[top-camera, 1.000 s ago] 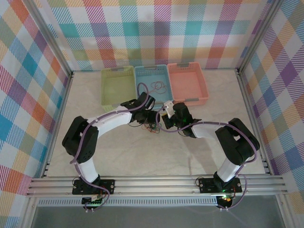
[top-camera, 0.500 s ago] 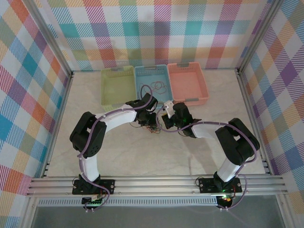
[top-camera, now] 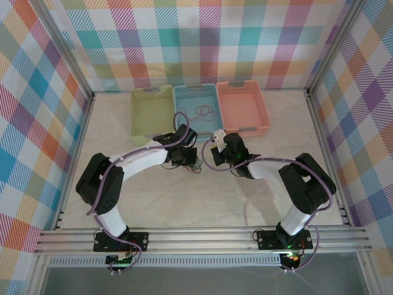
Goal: Untangle the cables
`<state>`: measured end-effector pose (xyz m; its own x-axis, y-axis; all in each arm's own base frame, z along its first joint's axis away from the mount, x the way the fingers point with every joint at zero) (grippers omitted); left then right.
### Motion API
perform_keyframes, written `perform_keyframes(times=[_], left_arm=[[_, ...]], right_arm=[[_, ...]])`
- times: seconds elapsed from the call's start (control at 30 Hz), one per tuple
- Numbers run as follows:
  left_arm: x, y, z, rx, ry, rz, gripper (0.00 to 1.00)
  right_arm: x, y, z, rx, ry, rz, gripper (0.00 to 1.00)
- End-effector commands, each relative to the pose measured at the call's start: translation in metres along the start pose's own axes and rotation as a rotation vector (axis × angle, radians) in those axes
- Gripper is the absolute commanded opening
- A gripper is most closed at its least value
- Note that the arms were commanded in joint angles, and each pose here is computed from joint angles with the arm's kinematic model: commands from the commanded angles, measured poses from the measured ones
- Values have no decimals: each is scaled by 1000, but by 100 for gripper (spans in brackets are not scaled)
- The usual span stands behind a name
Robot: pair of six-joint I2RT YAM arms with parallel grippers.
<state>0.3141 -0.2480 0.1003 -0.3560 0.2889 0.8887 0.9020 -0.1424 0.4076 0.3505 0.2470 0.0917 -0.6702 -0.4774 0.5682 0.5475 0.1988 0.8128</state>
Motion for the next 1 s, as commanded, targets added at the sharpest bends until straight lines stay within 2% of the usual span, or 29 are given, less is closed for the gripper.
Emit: perform_keyframes(times=[0.0, 0.23, 0.5, 0.67, 0.97], left_arm=[[21, 5, 11, 31, 43, -72, 0], [53, 5, 23, 53, 74, -177, 0], [87, 7, 54, 113, 211, -312, 0], [119, 6, 76, 177, 290, -429, 0], [166, -4, 101, 287, 323, -635, 0]], right_arm=[[12, 14, -16, -36, -100, -78, 0], [26, 14, -51, -135, -246, -115, 0], [45, 11, -88, -251, -418, -148, 0], [61, 6, -112, -380, -510, -182, 0], [87, -13, -149, -612, -661, -208, 0]])
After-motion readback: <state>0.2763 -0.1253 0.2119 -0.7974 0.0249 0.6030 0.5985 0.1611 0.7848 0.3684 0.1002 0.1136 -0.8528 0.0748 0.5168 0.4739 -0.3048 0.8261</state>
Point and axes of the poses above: each hand's point on the last joint's axis, 136 mm out from that joint toward the fingers, its own x axis back along the fingers, its own z axis along the line the jaws close on, y = z × x, the point moved 2 cm from there along x, back along the fingers, and after that the axes turned 9 degrees about -x, right-handed, at the moved point
